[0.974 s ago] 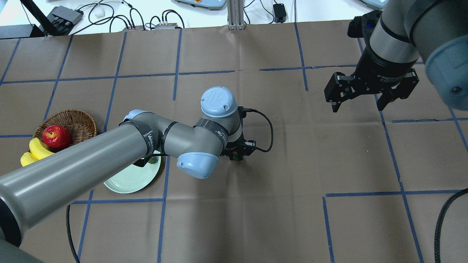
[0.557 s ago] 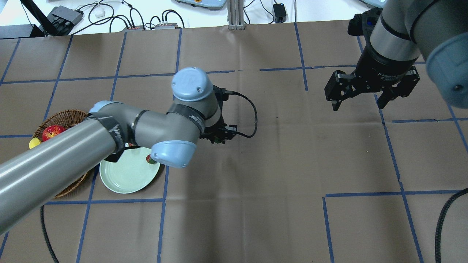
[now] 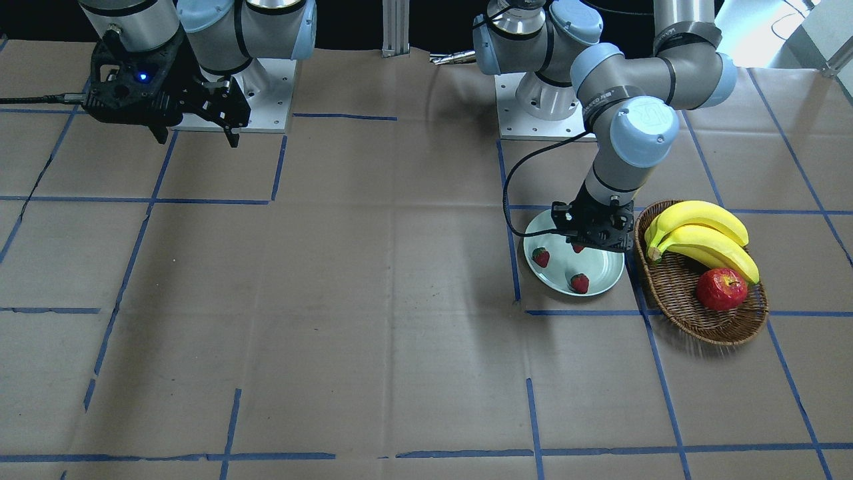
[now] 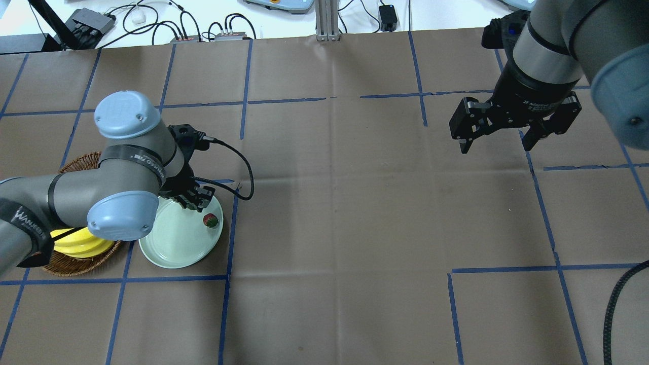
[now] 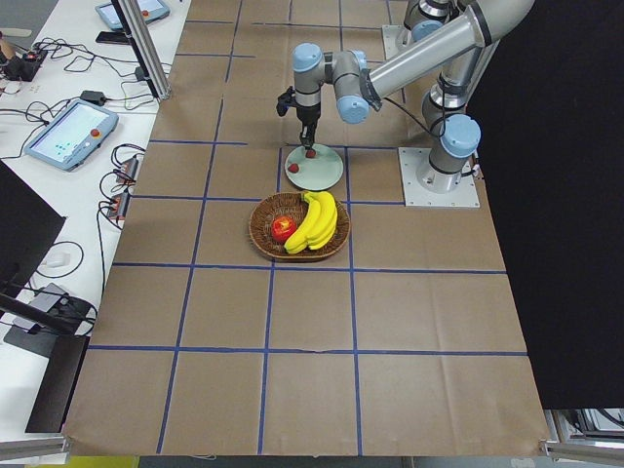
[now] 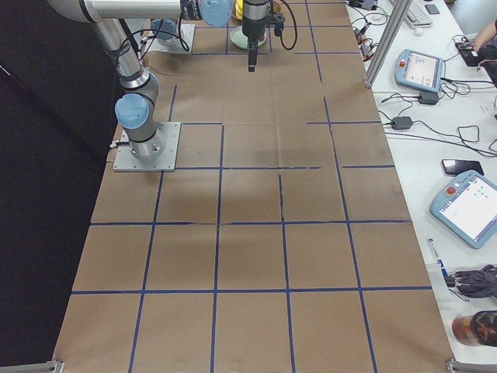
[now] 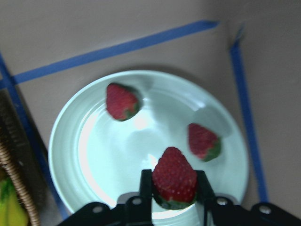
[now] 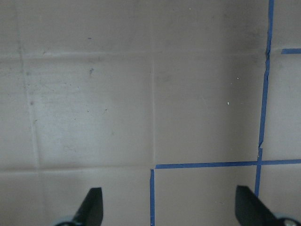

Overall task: Collect all strawberries into plate
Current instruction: 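Lower the strawberry onto the plate and open the left gripper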

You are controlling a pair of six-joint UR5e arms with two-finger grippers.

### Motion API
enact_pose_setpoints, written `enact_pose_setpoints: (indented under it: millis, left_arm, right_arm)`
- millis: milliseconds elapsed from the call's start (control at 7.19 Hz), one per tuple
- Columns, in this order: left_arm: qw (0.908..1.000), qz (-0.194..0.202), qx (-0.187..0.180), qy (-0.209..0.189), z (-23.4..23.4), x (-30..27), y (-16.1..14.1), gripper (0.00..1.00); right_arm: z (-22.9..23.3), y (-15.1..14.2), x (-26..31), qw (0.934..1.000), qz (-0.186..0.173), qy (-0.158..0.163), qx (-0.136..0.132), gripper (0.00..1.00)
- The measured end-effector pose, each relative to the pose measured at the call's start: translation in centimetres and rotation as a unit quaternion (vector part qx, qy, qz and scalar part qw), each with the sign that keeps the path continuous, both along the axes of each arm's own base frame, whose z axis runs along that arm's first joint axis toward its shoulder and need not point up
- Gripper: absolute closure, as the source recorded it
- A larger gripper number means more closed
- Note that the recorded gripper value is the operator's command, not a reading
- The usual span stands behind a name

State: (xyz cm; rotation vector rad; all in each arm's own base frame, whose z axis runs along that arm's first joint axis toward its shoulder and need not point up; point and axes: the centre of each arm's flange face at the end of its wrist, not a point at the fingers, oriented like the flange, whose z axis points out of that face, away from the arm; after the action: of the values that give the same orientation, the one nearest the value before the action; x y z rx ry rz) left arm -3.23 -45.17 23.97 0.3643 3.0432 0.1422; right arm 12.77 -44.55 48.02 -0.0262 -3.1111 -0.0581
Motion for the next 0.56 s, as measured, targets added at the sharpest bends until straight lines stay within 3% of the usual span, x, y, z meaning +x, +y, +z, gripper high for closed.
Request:
enact_pose_setpoints:
  millis: [139, 278, 418, 557]
  left_arm:
    - [0.9998, 0.007, 0.018, 0.005, -1.4, 1.6, 0.9, 0.68]
    - [0.9994, 0.011, 0.031, 0.009, -2.6, 2.1, 1.8, 0.35]
    - [0.9993, 0.013, 0.033, 0.01, -3.3, 2.3, 2.2, 0.17]
    - [0.9994, 0.013, 0.03, 0.009, -3.6, 2.4, 2.2, 0.07]
  right_arm:
    - [-0.1, -0.3, 0.0, 1.0, 0.0, -0.001, 0.001, 0.0]
    - [-0.1, -0.6, 0.0, 1.0, 0.0, -0.002, 0.001, 0.0]
    - [-0.1, -0.9, 0.0, 1.0, 0.0, -0.002, 0.002, 0.0]
    - [-0.2, -1.1, 0.0, 1.0, 0.0, -0.002, 0.003, 0.0]
